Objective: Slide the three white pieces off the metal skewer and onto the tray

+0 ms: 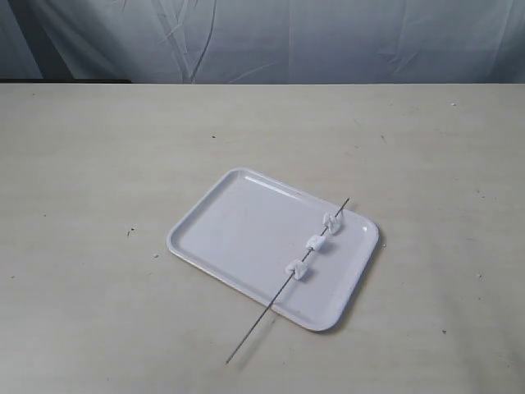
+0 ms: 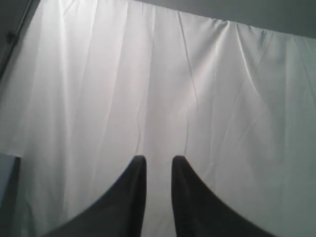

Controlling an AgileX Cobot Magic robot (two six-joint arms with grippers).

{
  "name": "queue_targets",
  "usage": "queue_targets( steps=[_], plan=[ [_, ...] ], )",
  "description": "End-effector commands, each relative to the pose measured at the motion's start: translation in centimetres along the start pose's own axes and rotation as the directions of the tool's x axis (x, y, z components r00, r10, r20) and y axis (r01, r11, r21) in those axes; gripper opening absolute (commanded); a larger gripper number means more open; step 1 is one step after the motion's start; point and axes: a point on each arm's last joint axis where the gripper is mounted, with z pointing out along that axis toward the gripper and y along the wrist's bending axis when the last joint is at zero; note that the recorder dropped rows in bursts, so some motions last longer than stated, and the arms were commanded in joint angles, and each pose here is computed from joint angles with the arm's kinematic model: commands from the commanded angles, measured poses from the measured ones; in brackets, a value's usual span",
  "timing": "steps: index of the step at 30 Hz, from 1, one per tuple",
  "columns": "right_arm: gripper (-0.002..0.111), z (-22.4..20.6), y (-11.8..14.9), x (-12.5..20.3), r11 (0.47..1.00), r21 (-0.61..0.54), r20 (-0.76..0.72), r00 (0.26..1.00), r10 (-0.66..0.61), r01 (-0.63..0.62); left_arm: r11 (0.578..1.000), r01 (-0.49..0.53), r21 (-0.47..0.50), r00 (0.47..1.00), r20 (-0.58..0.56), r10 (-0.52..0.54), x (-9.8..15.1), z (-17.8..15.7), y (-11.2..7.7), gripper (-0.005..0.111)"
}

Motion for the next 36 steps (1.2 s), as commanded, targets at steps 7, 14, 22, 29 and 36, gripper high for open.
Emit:
queue_targets(
  steps=[7,14,22,29,36],
  plan=[
    [0.047,0.0,-0.2,0.2,0.962,0.024,-0.015,0.963,0.271,-0.27,0.94,0.227,0.255,0.958,-0.233,-0.168,1.0,1.2,-2.7,0.034],
    [0.047,-0.4,1.4,1.0,0.957,0.031,-0.31,0.907,0.285,-0.289,0.891,0.262,0.371,0.848,-0.529,-0.029,0.8,5.8,-4.2,0.034],
    [0.047,1.9,4.4,0.0,0.976,-0.057,-0.612,0.78,0.132,-0.209,0.775,0.567,0.279,0.333,-0.938,0.094,8.3,8.5,-4.3,0.034],
    [0.047,6.6,5.3,1.4,0.985,-0.035,-0.832,0.551,0.066,-0.171,0.798,0.492,0.349,0.235,-0.936,0.264,12.6,8.3,-6.0,0.034],
    [0.047,10.3,5.7,3.1,0.979,-0.041,-0.934,0.355,0.034,-0.2,0.77,0.504,0.391,0.147,-0.917,0.37,14.8,6.9,-8.1,0.034]
  ],
)
